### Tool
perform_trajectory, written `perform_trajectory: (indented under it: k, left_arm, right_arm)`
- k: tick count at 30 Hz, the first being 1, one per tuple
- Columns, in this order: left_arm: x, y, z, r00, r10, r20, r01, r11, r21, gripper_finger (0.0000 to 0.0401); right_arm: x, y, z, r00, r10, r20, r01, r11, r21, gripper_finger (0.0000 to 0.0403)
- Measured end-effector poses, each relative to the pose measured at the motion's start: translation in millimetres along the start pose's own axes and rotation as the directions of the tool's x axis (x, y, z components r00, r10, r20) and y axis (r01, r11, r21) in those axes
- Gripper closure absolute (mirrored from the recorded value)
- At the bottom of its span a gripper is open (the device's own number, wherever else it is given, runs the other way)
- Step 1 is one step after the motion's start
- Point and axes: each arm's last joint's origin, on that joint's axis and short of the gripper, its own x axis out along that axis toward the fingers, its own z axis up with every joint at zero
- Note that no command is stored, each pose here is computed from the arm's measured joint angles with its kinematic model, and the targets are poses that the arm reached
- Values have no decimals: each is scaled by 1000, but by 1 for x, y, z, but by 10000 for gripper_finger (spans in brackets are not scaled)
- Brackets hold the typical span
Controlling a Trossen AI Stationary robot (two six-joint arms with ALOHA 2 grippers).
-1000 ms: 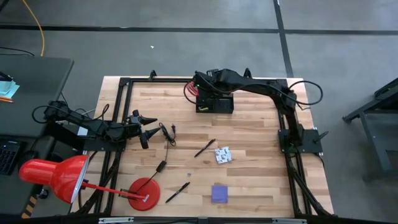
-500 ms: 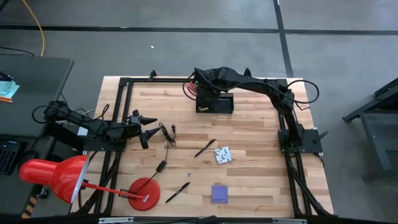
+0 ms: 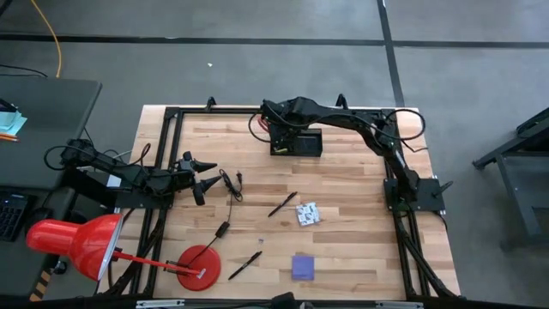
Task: Pick and place office supplies into organizer
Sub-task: Put the right black pen into the mesh desk organizer, then put the pink sticky note pad into the mesh desk organizer
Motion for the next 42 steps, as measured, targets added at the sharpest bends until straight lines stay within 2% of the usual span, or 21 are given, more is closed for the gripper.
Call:
perform_trajectory:
  k: [8, 17, 24, 29, 32, 36, 40, 42]
  left_arm:
    - [0, 0, 0, 1000, 0, 0, 0, 1000, 0, 169]
    - [0, 0, 0, 1000, 0, 0, 0, 1000, 0, 169]
    - [0, 0, 0, 1000, 0, 0, 0, 1000, 0, 169]
    - [0, 0, 0, 1000, 0, 0, 0, 1000, 0, 169]
    - [0, 0, 0, 1000, 0, 0, 0, 1000, 0, 169]
    - [0, 0, 0, 1000, 0, -1, 0, 1000, 1, 169]
    - [0, 0, 0, 1000, 0, 0, 0, 1000, 0, 169]
    - [0, 0, 0, 1000, 0, -1, 0, 1000, 1, 169]
  right_arm:
    - [5, -4, 4, 999, -21, 38, 21, 1000, 6, 384]
    - [5, -6, 5, 998, -46, 39, 44, 998, 45, 311]
    - [3, -4, 4, 996, -85, -23, 86, 995, 58, 270]
    - [-21, 2, 7, 994, -106, 13, 104, 990, 91, 259]
    - [-42, 7, 8, 993, -90, 83, 78, 988, 133, 258]
    - [-71, 18, 11, 975, -7, 224, -38, 980, 195, 263]
    - [-96, 34, 17, 912, 124, 391, -217, 955, 203, 268]
    - [-108, 42, 23, 870, 163, 466, -275, 944, 181, 271]
